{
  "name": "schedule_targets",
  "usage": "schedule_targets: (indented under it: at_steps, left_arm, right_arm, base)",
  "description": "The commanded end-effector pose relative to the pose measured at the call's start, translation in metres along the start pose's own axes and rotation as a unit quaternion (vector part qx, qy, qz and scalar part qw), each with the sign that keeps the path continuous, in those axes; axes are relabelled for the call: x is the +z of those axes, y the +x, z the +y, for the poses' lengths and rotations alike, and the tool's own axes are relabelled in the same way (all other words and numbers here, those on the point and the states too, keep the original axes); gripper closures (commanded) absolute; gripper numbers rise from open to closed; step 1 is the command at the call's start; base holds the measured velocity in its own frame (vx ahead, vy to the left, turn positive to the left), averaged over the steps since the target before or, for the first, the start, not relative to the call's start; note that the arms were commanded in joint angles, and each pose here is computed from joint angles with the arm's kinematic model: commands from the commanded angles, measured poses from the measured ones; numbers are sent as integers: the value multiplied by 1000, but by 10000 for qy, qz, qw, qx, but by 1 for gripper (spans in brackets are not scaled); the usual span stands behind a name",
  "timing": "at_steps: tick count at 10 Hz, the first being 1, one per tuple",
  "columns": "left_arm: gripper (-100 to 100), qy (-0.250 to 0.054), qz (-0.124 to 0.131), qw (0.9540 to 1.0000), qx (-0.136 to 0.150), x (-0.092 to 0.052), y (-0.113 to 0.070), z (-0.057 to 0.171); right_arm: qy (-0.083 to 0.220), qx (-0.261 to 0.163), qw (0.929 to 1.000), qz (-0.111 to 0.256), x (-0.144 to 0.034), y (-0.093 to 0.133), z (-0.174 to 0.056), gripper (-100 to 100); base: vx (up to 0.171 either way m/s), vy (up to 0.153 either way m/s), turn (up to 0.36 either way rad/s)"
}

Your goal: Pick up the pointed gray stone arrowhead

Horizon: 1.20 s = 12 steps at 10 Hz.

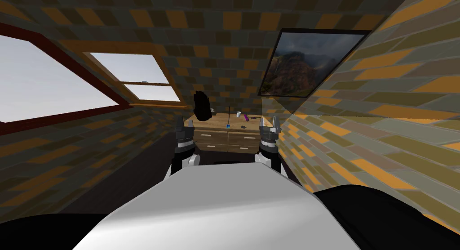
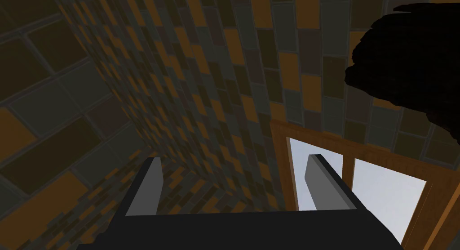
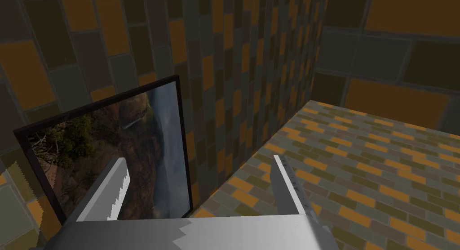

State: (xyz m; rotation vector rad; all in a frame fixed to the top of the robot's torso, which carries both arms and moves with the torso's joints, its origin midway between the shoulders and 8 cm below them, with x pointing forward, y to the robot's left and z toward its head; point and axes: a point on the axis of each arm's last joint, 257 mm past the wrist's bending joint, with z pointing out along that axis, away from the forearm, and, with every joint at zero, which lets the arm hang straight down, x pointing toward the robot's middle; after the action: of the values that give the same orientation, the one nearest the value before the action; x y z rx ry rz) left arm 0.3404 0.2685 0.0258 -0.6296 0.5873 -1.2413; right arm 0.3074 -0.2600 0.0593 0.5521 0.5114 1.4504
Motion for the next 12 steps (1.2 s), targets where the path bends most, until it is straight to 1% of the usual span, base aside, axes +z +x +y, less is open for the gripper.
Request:
schedule_targets:
  at_steps: [1,3,4,6,7,9,10,12]
  left_arm:
    - [0,0,0,10000,0,0,0,0]
    - [0,0,0,10000,0,0,0,0]
    - [0,0,0,10000,0,0,0,0]
    - [0,0,0,10000,0,0,0,0]
    - [0,0,0,10000,0,0,0,0]
    - [0,0,0,10000,0,0,0,0]
    - [0,0,0,10000,0,0,0,0]
    - [0,0,0,10000,0,0,0,0]
  right_arm:
    - [103,-74,9997,185,-3,6,-7,-100]
    - [316,-225,9979,523,-12,19,-22,-100]
    - [453,-323,9958,732,-19,26,-31,-100]
    - [768,-538,9888,1161,-38,41,-54,-100]
    - [775,-551,9880,1222,-38,43,-54,-100]
    - [1132,-799,9747,1753,-65,59,-80,-100]
    - [1135,-808,9739,1790,-66,59,-80,-100]
    - [1500,-1056,9547,2345,-100,74,-106,-100]
  base:
    - [-14,1,41]
    - [-42,-8,66]
    - [-56,-15,78]
    - [-67,-7,111]
    - [-51,-12,21]
    - [-51,-17,99]
    - [-55,-14,49]
    - [-63,-15,109]
